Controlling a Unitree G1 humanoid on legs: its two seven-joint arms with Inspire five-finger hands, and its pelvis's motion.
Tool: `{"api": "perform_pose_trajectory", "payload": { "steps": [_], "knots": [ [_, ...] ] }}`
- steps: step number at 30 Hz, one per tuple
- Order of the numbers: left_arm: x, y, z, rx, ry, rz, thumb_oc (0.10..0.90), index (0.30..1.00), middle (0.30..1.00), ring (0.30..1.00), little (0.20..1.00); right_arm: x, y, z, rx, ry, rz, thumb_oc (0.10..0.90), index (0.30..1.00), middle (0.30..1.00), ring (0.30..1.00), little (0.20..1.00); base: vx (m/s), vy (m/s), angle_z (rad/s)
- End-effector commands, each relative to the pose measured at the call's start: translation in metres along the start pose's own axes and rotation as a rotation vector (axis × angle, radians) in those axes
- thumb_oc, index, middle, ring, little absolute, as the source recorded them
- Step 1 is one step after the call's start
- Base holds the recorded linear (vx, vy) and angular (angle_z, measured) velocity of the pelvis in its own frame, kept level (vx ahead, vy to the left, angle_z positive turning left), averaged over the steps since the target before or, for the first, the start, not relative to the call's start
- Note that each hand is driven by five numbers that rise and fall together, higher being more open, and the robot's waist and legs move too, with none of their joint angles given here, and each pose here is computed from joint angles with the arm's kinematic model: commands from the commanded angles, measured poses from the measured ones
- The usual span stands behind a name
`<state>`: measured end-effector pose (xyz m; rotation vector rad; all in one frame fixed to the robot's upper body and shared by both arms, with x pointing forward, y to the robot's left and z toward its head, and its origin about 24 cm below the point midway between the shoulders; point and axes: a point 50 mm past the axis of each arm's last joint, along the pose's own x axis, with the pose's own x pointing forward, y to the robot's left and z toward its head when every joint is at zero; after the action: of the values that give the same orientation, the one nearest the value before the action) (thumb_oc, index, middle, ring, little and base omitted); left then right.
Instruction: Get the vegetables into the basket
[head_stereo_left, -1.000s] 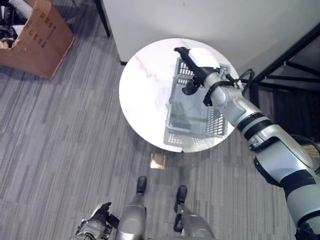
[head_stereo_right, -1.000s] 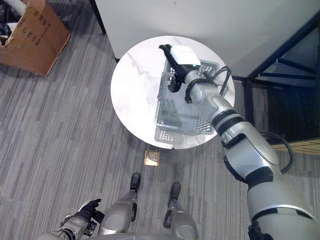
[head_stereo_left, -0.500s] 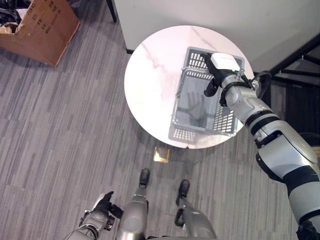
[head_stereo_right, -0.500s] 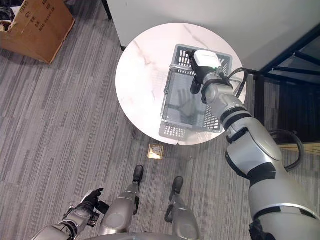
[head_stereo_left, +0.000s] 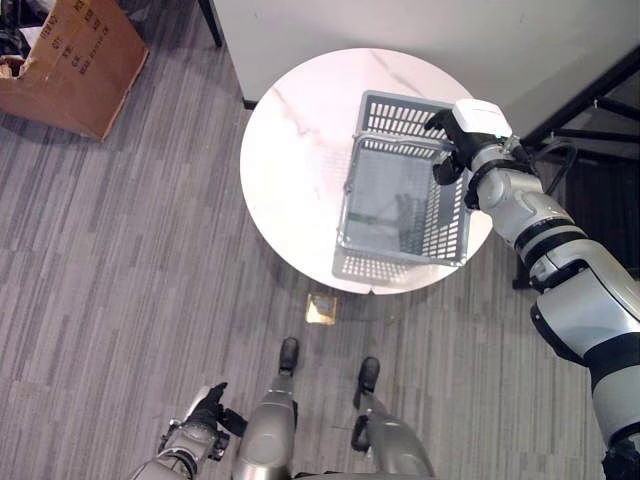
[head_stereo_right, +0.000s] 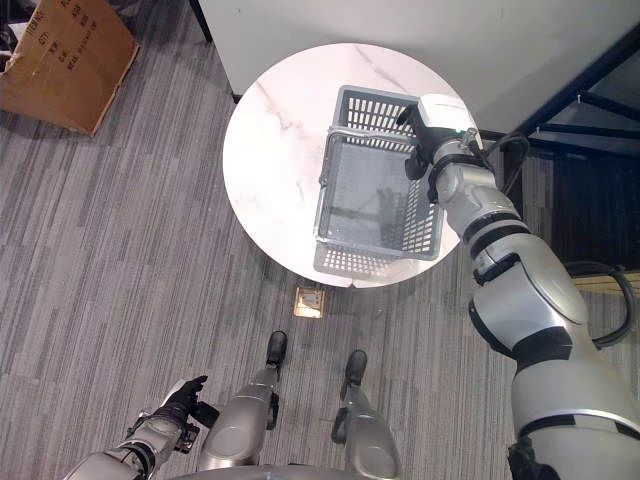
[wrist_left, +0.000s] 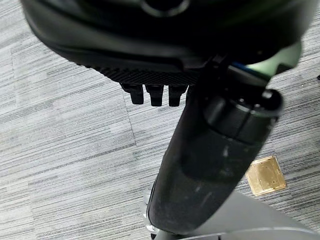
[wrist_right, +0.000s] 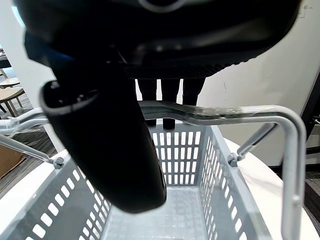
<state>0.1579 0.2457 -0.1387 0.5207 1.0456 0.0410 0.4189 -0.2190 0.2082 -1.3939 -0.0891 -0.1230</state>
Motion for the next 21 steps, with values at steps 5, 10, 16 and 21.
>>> {"api": "perform_pose_trajectory", "payload": {
  "steps": [5,10,16,21],
  "knots": [
    [-0.003,0.002,-0.020,0.025,0.071,0.010,0.900,1.000,1.000,1.000,1.000,0.008,-0.033,0.020,0.024,-0.064,-0.126,0.400,0.300,0.300,0.300,0.300,-0.03,0.002,-0.08],
    [-0.003,-0.002,-0.017,0.038,0.063,0.001,0.900,1.000,1.000,1.000,1.000,0.004,-0.005,0.020,0.079,-0.048,-0.057,0.400,0.300,0.300,0.300,0.300,-0.02,0.003,-0.01],
    [-0.004,-0.003,-0.023,0.044,0.082,-0.007,0.900,1.000,1.000,1.000,1.000,0.000,0.004,0.024,0.194,-0.081,-0.035,0.400,0.300,0.300,0.300,0.300,0.00,0.000,0.00],
    [-0.009,-0.005,-0.047,0.035,0.163,-0.026,0.900,1.000,1.000,1.000,1.000,-0.033,0.002,0.053,0.475,-0.356,-0.016,0.400,0.300,0.300,0.300,0.300,0.05,0.010,-0.08]
  ]
}}
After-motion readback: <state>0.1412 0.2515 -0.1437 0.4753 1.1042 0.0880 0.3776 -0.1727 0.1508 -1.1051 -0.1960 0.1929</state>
